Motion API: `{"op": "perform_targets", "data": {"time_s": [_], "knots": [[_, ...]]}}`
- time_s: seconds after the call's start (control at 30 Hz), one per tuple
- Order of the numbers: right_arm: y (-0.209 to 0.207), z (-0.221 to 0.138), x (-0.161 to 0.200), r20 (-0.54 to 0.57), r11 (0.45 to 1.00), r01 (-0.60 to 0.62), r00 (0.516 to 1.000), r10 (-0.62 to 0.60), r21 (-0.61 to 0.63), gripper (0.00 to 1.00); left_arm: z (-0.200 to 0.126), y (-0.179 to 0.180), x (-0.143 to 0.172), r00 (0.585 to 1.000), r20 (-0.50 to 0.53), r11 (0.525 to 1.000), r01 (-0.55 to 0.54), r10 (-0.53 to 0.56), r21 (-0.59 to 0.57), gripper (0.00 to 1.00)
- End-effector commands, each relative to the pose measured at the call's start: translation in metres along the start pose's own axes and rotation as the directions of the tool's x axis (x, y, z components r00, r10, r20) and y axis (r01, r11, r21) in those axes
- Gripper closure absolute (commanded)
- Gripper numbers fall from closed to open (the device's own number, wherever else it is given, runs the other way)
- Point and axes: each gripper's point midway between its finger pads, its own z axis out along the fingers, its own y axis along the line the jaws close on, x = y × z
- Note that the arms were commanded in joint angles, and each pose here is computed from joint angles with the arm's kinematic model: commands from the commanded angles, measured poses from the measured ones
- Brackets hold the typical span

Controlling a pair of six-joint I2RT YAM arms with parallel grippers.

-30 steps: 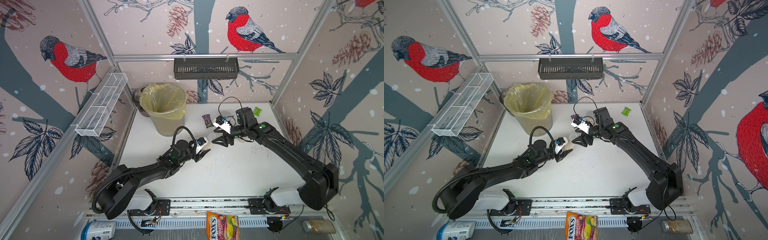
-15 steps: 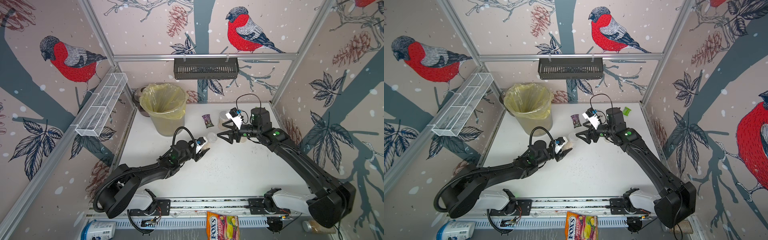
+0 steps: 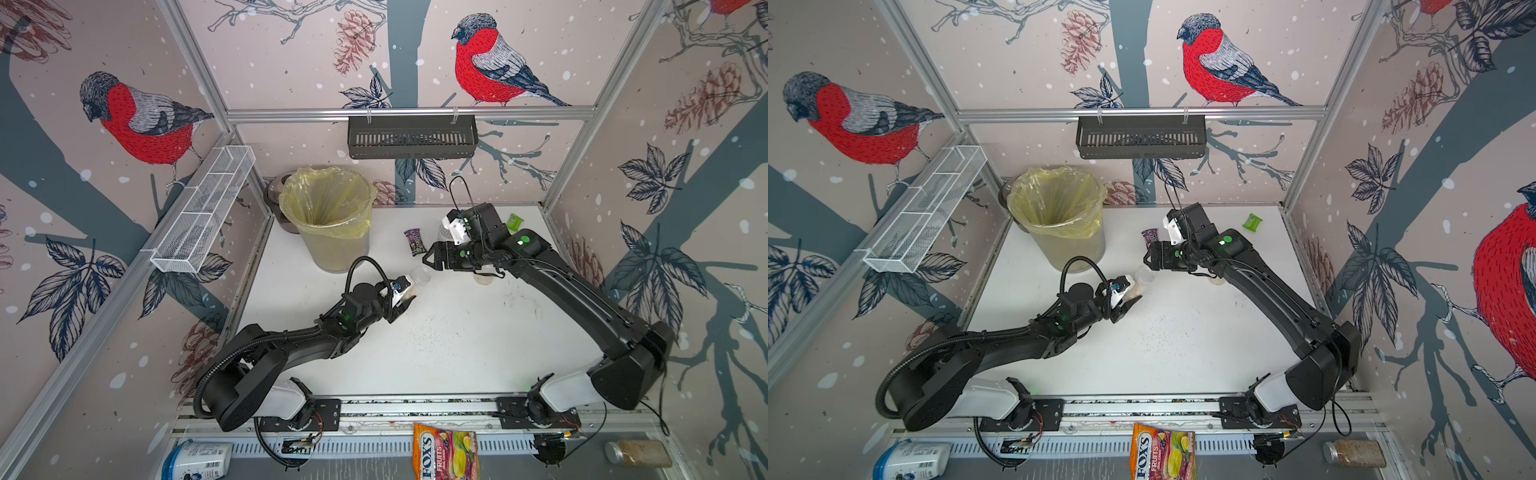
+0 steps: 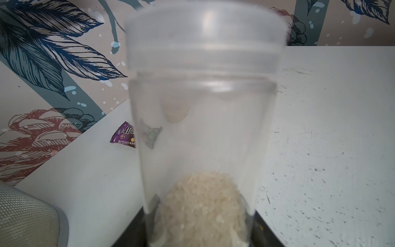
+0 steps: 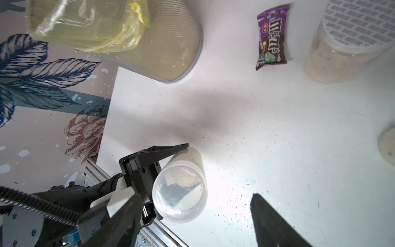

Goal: Empty moldy rice from jars
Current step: Unscrew the lid from the jar.

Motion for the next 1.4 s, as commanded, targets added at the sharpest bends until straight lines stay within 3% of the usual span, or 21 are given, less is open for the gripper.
{"op": "perform_targets", "data": {"time_s": [0.0,0.4,1.37], "knots": [[-0.012,0.009,0.01,-0.043,0.995,-0.075,0.996,0.078,0.068,0.19,0.0,0.006,-0.019,0.997,0.07,0.999,-0.034,0.035,-0.026,1.0],[0.007,0.026,0.017,-0.106,0.998,-0.059,0.993,0.058,-0.001,0.2,0.006,0.003,-0.013,0.998,0.047,0.999,-0.032,0.032,-0.005,1.0],[0.006,0.042,0.035,-0.165,0.999,0.004,0.986,0.003,0.041,0.33,0.005,0.003,-0.01,0.998,0.042,0.999,-0.036,0.036,-0.014,1.0]]}}
